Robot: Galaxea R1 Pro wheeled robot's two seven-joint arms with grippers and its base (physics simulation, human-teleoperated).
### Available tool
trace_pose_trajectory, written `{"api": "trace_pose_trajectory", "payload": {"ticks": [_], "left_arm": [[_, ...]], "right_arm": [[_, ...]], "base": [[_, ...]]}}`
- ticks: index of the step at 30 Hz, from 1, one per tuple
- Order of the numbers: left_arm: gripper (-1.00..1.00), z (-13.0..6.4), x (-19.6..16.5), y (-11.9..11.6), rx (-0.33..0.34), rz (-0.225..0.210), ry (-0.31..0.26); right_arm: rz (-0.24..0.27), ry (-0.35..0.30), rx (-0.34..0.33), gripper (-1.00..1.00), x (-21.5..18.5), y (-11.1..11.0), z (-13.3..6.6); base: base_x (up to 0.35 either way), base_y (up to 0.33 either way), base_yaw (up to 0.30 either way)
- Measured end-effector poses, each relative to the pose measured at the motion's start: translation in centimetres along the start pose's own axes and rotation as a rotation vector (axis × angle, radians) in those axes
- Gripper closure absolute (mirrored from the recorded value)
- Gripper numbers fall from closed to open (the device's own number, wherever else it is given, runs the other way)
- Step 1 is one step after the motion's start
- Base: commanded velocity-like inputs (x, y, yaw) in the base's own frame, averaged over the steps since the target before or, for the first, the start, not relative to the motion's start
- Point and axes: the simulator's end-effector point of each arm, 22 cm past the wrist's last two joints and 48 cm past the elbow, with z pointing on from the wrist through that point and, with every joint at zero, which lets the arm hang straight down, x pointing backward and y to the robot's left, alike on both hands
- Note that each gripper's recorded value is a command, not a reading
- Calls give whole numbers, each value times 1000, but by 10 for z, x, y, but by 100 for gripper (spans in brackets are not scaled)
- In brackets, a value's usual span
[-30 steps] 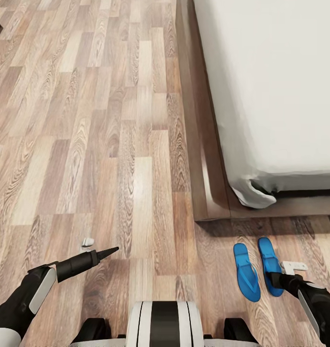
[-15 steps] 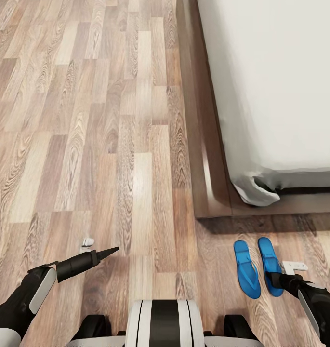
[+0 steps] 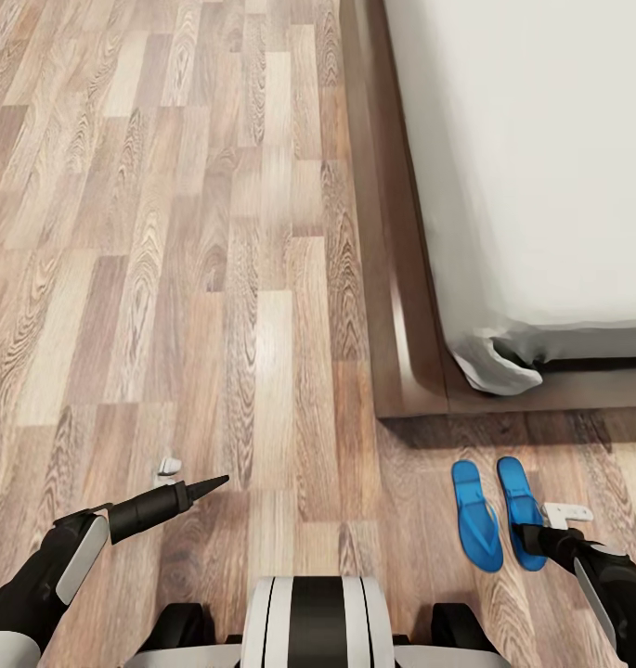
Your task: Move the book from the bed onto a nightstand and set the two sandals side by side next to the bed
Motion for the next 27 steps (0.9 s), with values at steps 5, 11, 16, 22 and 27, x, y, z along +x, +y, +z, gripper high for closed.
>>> {"api": "trace_pose_trajectory", "payload": {"ticks": [5,11,16,22,27], "left_arm": [[-100,1,1,2,-1,-3,2],[-100,0,1,2,-2,-4,1],[-100,0,1,2,-2,-4,1],[-100,0,1,2,-2,-4,1],[-100,0,1,2,-2,-4,1]], "right_arm": [[-1,4,0,100,2,0,1],[0,4,0,100,2,0,1],[0,4,0,100,2,0,1],[-1,4,1,-100,2,0,1],[-1,4,0,-100,2,0,1]], "base": [[0,0,0],[0,0,0],[0,0,0],[0,0,0],[0,0,0]]}}
